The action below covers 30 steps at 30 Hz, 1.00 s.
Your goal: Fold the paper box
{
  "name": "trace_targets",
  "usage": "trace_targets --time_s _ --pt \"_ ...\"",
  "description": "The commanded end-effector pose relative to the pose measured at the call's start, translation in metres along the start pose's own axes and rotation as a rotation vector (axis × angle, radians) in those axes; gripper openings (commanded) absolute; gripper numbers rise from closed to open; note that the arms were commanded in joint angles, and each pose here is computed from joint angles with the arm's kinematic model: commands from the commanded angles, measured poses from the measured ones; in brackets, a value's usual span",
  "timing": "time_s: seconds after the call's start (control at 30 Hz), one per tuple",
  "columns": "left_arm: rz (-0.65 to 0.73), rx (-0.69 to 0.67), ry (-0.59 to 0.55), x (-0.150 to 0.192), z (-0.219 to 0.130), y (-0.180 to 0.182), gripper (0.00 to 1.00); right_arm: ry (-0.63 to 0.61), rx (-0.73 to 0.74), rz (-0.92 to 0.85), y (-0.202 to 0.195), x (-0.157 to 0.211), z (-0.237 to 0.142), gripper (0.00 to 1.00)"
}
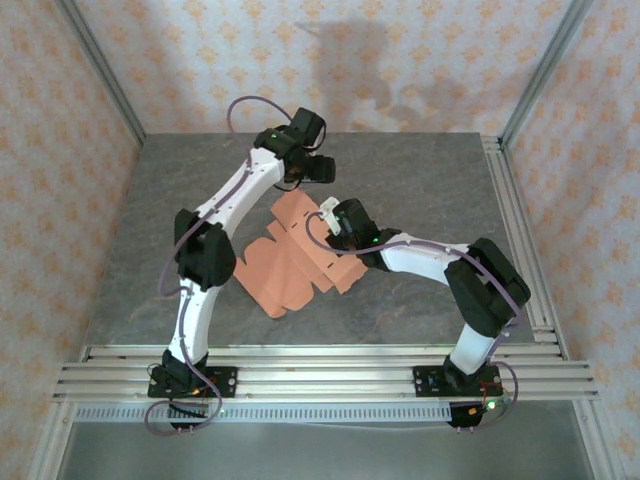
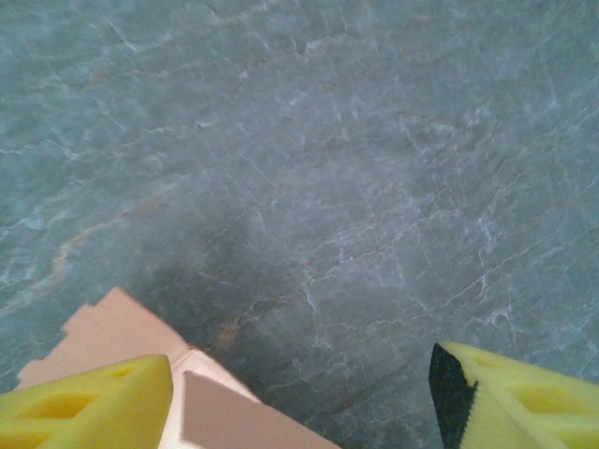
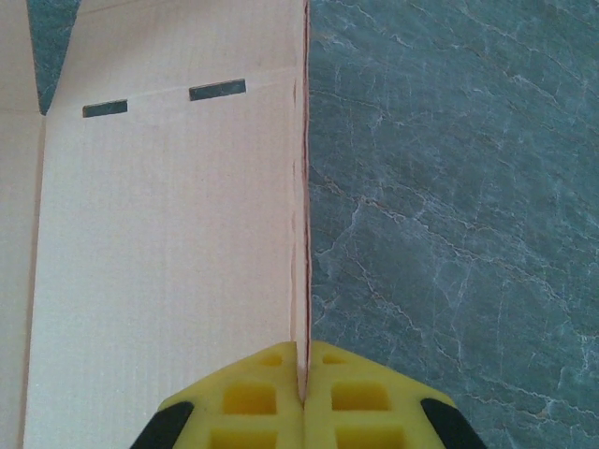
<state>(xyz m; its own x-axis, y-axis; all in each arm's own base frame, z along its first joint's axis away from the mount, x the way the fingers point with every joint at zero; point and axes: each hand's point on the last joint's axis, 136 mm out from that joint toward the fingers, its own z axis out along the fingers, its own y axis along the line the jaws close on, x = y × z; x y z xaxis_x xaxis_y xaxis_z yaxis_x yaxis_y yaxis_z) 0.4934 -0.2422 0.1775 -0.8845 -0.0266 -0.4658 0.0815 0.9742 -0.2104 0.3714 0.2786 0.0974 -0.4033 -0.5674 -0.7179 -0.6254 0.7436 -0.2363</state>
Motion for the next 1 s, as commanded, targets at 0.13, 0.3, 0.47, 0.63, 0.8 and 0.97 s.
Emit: trace_targets --time_s 0.13,0.3,0.47,0.63,0.8,0.97 --pt "0.053 0.001 0.124 0.025 0.003 -0.013 0.70 -0.023 0.075 -0.015 -0.015 -0.012 -0.001 0.00" --pt "0.038 -0.003 0.143 0.034 0.001 -0.013 0.68 -0.019 0.104 -0.026 -0.020 -0.012 -0.001 0.00" --pt "0.022 -0.010 0.168 0.044 0.003 -0.012 0.67 -0.027 0.108 -0.024 -0.020 -0.016 0.003 0.00" --pt "-0.007 -0.017 0.169 0.048 0.001 -0.011 0.65 -0.039 0.106 -0.024 -0.021 -0.021 0.002 0.00" --pt "-0.028 -0.023 0.184 0.054 0.004 -0.010 0.64 -0.045 0.109 -0.025 -0.021 -0.023 0.002 0.00" --pt "-0.019 -0.046 0.192 0.056 0.010 -0.004 0.69 -0.065 0.098 -0.021 -0.020 -0.027 0.001 0.00"
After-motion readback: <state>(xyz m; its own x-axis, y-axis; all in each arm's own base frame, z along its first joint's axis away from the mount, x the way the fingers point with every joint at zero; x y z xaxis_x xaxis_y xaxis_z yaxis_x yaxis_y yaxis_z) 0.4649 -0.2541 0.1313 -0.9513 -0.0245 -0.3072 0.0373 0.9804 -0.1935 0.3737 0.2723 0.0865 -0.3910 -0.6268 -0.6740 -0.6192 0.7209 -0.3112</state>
